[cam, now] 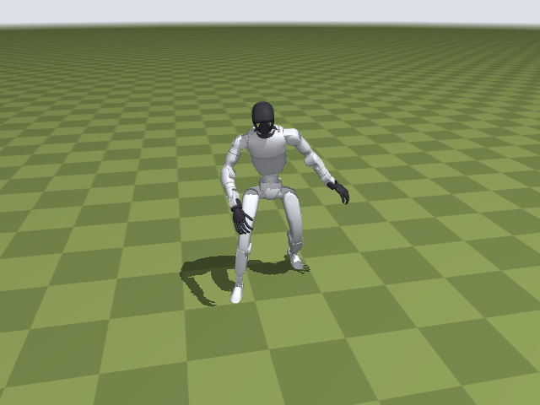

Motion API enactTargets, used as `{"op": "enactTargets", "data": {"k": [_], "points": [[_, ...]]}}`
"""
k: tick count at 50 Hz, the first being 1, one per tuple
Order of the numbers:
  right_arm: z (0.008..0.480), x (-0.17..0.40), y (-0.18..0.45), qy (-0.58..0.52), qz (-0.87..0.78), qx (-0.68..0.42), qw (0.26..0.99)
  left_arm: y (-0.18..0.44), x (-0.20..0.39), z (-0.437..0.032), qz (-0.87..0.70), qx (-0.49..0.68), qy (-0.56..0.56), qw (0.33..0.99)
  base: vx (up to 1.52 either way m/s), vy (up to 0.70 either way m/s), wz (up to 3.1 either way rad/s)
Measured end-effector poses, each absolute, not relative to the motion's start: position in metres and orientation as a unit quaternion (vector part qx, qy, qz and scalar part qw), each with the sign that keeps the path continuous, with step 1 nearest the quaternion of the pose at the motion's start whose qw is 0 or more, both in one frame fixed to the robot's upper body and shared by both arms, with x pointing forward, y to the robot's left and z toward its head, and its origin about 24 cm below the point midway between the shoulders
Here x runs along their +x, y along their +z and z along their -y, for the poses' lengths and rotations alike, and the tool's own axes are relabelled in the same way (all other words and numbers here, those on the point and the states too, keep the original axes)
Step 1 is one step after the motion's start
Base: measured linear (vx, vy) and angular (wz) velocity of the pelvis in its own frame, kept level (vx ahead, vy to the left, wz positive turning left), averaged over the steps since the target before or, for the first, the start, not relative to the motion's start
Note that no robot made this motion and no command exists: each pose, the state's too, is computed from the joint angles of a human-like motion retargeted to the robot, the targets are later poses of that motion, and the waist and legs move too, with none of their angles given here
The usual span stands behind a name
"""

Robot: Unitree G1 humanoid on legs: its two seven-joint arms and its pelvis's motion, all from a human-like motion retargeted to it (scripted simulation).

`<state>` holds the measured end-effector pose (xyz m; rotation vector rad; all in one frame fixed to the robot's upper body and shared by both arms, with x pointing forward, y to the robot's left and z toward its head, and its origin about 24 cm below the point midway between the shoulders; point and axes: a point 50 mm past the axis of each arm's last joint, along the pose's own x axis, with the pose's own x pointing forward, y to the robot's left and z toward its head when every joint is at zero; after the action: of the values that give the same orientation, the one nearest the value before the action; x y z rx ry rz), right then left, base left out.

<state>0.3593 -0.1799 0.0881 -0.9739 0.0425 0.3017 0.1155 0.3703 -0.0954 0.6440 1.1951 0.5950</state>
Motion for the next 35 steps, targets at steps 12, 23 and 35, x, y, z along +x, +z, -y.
{"op": "enactTargets", "data": {"k": [12, 23, 35], "points": [[0.251, 0.388, 0.187, -0.087, 0.037, -0.317, 0.944, -0.149, -0.031, -0.299, -0.647, 0.032, 0.387, 0.656, 0.87, 0.12, -0.66], [0.388, 0.177, -0.054, -0.493, -0.416, 0.019, 0.764, -0.055, 0.259, -0.287, -0.339, 0.253, 0.14, 0.895, 0.85, 0.15, 1.08], [0.251, 0.145, -0.141, -0.004, -0.55, -0.185, 0.815, 0.05, 0.371, -0.223, -0.153, 0.567, -0.008, 0.809, 0.97, -0.15, 0.75]]}}
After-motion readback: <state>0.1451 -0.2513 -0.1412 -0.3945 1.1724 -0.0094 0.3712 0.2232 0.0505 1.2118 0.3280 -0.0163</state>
